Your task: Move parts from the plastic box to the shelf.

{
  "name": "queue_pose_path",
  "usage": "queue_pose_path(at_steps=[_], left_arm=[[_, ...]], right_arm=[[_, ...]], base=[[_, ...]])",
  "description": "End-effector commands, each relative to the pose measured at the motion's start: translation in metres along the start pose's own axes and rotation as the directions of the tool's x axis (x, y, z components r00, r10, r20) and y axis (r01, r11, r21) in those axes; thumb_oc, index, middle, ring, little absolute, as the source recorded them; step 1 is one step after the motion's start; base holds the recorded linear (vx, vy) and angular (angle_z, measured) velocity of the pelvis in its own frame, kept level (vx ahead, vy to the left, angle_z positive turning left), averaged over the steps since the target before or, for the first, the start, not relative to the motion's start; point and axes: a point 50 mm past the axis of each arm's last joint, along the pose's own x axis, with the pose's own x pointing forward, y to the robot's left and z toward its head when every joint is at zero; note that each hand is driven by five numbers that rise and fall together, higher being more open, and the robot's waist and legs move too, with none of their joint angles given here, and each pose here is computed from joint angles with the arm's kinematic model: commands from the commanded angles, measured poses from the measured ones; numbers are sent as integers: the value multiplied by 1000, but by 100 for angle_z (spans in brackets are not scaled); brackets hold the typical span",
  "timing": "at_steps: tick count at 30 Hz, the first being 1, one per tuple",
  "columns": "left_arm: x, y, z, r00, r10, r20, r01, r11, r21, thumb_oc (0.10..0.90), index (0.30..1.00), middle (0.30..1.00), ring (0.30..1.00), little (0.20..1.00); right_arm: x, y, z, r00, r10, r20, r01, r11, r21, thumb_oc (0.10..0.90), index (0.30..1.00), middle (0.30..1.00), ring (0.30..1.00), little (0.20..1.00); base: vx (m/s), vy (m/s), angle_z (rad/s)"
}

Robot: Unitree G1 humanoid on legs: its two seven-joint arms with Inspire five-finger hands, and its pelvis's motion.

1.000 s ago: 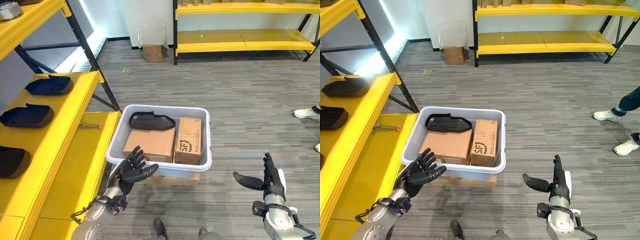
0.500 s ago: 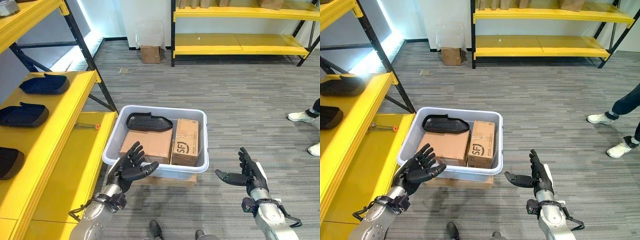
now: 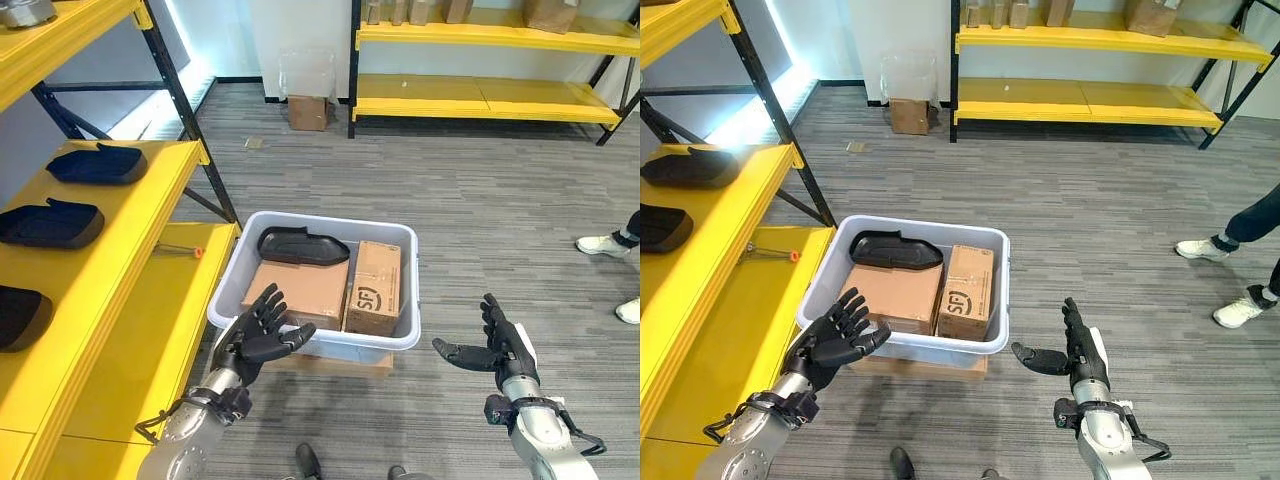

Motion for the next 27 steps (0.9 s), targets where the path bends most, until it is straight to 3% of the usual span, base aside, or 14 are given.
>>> queue_pose_path(at_steps=[1, 17, 27], left_arm=[[9, -5, 45, 976, -40, 214, 28, 998, 61, 900, 1000, 1000, 1000, 1000], [17, -9, 48, 975, -100, 198, 80, 991, 107, 900, 1000, 1000, 1000, 1000], [12, -14, 42, 970, -144, 194, 128, 987, 92, 900, 1000, 1000, 1000, 1000]], right_arm=[[14, -3, 75, 926, 8, 376, 10, 999, -47, 900, 1000, 1000, 1000, 1000], [22, 5, 87, 905, -32, 425, 52, 998, -36, 900, 1000, 1000, 1000, 1000], [11, -17, 82, 906, -68, 418, 94, 995, -41, 900, 1000, 1000, 1000, 1000]], base=[[105, 144, 3], [49, 203, -1], [77, -34, 29]])
